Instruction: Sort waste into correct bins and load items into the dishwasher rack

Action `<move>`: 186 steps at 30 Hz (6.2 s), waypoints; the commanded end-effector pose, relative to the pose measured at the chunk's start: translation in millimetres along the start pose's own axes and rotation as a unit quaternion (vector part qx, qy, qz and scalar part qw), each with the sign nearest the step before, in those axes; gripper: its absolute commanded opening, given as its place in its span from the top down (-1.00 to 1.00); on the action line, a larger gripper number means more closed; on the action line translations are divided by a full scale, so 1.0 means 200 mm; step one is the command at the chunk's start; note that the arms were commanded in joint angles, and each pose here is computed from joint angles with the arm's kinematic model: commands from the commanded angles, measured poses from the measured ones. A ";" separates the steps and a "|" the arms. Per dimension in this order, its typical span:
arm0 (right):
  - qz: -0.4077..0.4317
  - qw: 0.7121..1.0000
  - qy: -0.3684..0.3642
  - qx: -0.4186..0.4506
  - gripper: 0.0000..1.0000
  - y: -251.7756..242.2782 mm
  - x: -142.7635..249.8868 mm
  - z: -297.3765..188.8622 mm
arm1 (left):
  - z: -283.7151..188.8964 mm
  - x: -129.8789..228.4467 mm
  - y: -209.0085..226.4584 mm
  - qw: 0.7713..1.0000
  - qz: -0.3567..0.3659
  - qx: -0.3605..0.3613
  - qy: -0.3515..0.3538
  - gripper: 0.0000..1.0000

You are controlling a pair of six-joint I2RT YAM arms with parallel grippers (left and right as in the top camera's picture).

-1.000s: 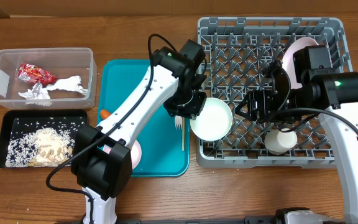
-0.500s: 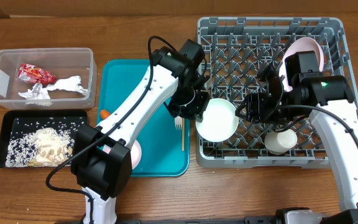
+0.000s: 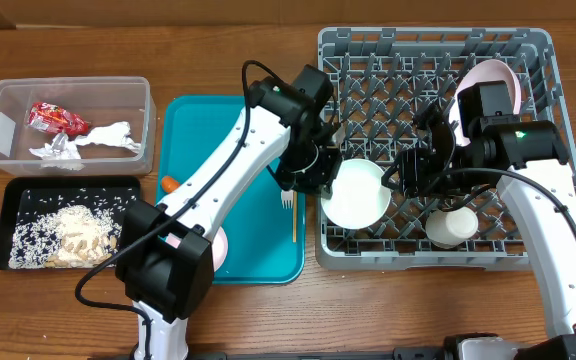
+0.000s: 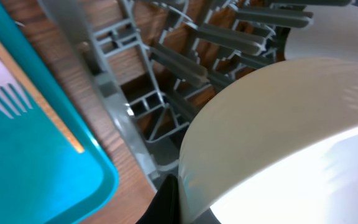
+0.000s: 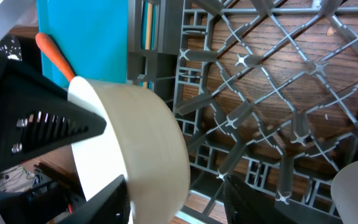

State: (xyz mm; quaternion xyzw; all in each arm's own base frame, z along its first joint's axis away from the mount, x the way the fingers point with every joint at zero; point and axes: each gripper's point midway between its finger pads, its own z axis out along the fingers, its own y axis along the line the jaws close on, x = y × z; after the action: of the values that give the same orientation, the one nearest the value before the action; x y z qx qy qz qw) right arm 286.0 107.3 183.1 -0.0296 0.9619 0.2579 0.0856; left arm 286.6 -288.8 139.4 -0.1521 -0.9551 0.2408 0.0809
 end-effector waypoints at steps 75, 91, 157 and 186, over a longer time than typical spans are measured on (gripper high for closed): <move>-0.022 0.780 -0.326 0.534 0.92 -0.52 -0.68 -0.89 | -1.15 -0.50 0.73 0.929 -0.105 0.131 -0.331 -1.00; -0.063 0.687 -0.360 0.628 0.92 -0.23 -0.85 -0.69 | -1.19 -0.46 1.18 0.906 -0.196 -0.101 -0.362 -1.00; -0.353 0.607 -0.121 0.702 0.82 -0.06 -0.95 0.25 | -1.20 -0.46 1.20 0.902 -0.201 -0.116 -0.363 -1.00; -0.313 0.597 -0.237 0.700 -0.75 0.28 -0.91 0.12 | -1.20 -0.46 1.20 0.902 -0.201 -0.116 -0.363 -1.00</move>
State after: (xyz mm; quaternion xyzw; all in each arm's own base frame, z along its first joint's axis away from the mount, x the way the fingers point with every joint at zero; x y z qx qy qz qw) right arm 472.2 157.4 197.1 -0.2255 0.7263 -0.5521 0.3419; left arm 488.0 -13.4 203.0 0.1456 -0.9536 0.1487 -0.2177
